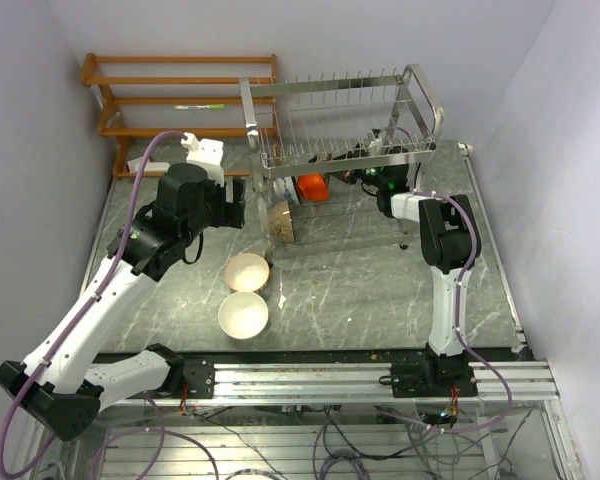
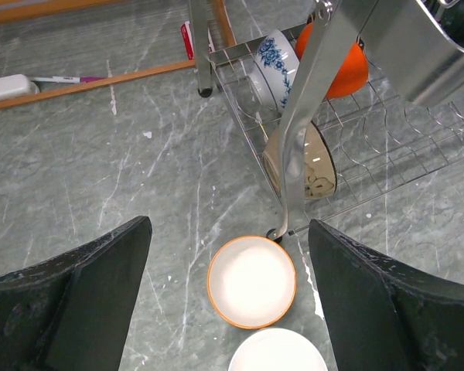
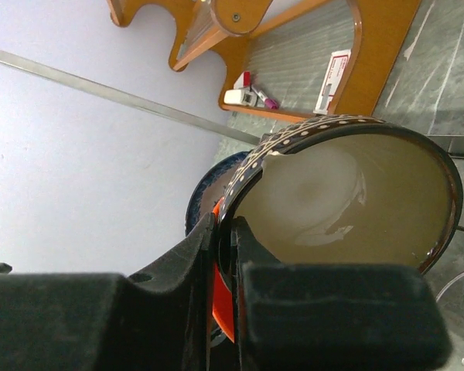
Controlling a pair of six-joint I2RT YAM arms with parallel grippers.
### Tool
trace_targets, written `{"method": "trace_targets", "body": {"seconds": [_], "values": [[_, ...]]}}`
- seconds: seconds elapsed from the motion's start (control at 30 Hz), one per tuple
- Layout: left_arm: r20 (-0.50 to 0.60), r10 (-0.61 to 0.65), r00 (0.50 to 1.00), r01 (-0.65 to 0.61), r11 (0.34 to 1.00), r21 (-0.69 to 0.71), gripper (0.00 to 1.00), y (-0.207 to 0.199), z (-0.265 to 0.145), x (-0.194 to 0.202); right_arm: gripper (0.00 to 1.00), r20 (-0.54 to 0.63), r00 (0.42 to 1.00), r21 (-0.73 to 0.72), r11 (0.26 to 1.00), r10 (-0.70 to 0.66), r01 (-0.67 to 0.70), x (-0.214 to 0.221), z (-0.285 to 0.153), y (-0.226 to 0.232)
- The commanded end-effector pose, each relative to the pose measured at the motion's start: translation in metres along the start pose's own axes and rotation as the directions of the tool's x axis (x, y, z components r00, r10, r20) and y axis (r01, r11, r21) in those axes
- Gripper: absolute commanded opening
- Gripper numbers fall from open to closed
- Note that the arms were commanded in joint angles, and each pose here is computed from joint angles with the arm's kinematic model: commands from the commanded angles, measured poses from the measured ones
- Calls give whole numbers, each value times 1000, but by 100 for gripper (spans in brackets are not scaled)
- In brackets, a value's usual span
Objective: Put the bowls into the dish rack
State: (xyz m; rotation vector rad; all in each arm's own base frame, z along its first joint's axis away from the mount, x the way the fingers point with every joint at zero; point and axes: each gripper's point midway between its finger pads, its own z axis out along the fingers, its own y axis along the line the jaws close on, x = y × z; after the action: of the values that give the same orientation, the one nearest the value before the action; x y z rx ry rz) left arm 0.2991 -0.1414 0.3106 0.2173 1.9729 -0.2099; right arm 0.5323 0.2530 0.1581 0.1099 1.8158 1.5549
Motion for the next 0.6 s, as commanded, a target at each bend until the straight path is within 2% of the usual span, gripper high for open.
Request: {"method": "trace_targets", "body": {"seconds": [0.0,0.17,0.33,0.47,0.57], "values": [[41,-14,999,13,1000,17,93,-5,0,-8,0,-37,999,-20,999,31,-32,3,-13,-8],[35,1,999,-1,1000,7,93,-2,-1,-6,0,-73,995,-21,998,66,-68,11,-21,-15],[36,8,999,-8,1000,6,93,-2,-1,-5,0,-71,995,68,995,75,-70,10,-27,-26],[38,11,999,-11,1000,3,93,-2,-1,-6,12,-35,997,164,985,63,-56,1,-34,-37],[37,12,999,-12,1000,2,93,-1,-1,-6,15,-13,998,211,976,55,-51,-7,-36,-40]]}}
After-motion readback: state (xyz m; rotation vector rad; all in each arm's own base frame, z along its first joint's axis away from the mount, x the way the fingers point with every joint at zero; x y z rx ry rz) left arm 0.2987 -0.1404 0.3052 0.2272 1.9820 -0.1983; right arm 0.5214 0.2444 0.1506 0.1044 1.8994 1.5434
